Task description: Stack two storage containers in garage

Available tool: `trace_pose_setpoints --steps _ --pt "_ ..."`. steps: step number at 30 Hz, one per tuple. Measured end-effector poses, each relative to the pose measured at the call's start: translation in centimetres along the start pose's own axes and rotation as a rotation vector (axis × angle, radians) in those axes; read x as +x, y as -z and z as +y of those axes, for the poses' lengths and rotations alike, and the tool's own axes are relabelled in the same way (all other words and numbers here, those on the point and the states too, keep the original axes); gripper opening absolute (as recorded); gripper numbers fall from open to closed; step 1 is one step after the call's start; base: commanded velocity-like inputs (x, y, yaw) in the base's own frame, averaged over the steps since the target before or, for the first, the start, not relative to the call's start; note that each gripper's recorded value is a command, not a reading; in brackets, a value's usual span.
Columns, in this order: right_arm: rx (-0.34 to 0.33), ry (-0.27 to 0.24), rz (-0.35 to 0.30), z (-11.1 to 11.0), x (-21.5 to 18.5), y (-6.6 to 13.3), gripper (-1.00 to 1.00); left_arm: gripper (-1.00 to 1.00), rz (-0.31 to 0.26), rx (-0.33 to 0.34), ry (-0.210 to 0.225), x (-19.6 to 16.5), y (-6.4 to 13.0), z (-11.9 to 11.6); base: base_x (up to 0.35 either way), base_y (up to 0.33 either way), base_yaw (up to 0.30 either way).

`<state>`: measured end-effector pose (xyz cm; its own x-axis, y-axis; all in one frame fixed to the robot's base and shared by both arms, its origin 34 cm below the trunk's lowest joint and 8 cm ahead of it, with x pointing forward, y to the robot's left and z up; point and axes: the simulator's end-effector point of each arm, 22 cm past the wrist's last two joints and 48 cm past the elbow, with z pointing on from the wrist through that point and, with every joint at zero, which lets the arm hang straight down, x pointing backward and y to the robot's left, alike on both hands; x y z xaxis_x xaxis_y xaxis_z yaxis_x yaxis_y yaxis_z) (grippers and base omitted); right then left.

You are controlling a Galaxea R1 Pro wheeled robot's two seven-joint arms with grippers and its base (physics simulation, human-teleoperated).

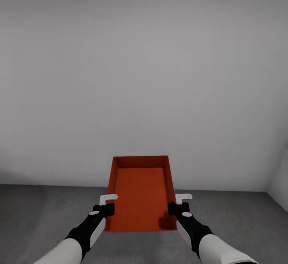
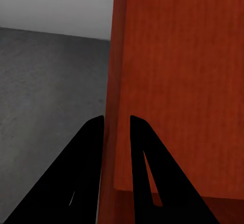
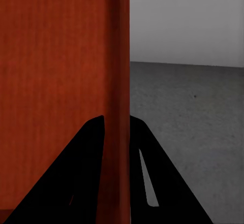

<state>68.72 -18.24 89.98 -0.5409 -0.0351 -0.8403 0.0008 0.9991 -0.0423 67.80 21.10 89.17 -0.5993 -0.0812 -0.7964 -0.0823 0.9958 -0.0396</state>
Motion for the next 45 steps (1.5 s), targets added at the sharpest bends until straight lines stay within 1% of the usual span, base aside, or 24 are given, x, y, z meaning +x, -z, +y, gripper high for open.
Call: trace_pose_setpoints --steps 45 --pt "-0.002 0.003 0.067 0.1 3.9 -1.5 -1.0 -1.0 0.067 -0.005 -0.002 3.8 -1.7 0.2 0.0 0.0 0.0"
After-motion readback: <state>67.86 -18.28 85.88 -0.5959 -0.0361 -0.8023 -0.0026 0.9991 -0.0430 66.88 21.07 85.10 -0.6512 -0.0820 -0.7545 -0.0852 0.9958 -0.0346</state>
